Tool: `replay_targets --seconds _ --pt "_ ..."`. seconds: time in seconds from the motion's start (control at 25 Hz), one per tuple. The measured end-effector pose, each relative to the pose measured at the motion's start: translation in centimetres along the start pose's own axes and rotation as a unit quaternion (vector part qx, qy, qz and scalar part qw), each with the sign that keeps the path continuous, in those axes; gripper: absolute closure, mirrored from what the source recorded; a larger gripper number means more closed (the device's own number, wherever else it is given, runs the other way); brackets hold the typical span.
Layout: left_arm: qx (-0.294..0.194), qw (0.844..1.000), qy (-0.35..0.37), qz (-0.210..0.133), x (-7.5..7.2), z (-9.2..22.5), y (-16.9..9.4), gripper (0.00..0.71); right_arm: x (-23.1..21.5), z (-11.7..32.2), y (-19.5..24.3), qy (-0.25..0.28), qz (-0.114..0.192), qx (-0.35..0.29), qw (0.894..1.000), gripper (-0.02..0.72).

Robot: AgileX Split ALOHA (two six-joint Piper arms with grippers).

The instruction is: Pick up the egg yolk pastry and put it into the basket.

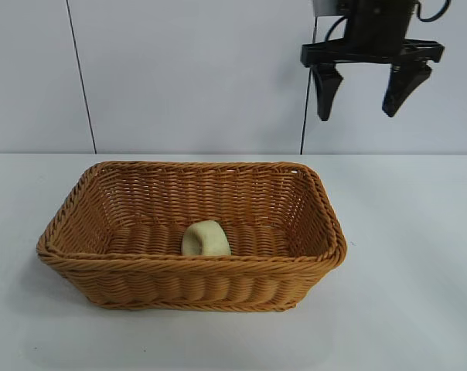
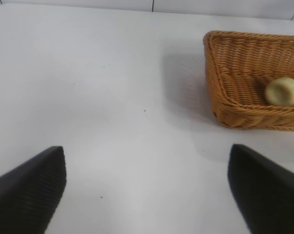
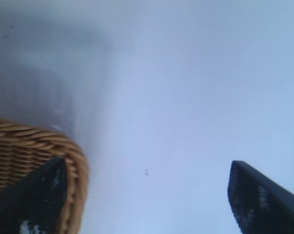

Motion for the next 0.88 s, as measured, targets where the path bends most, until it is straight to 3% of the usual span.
replay_targets --seconds 0.32,0.48,0.88 --pt "0.000 1.000 0.000 0.000 0.0 0.0 0.0 0.015 -0.4 0.2 -0.1 0.004 -0.005 0.003 1.000 0.080" --pt "0.000 1.000 0.000 0.000 0.0 0.0 0.0 0.015 -0.5 2.3 -0.8 -0.006 -0.006 0.022 1.000 0.080" --pt "0.000 1.000 0.000 0.000 0.0 0.0 0.0 0.015 -1.6 14.8 -7.3 -0.042 -0.005 0.068 0.997 0.080"
Point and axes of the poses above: a point on each arm's last joint axis where the gripper is mounted, y pointing out along that axis toward the gripper, x along the wrist's bending axis when the last joint is at zero, z = x × y, the point moved 7 cm from there along y, pointing out along that axis toward the gripper, and after that the axes turned 2 degrees about y, right-handed, at the moved point
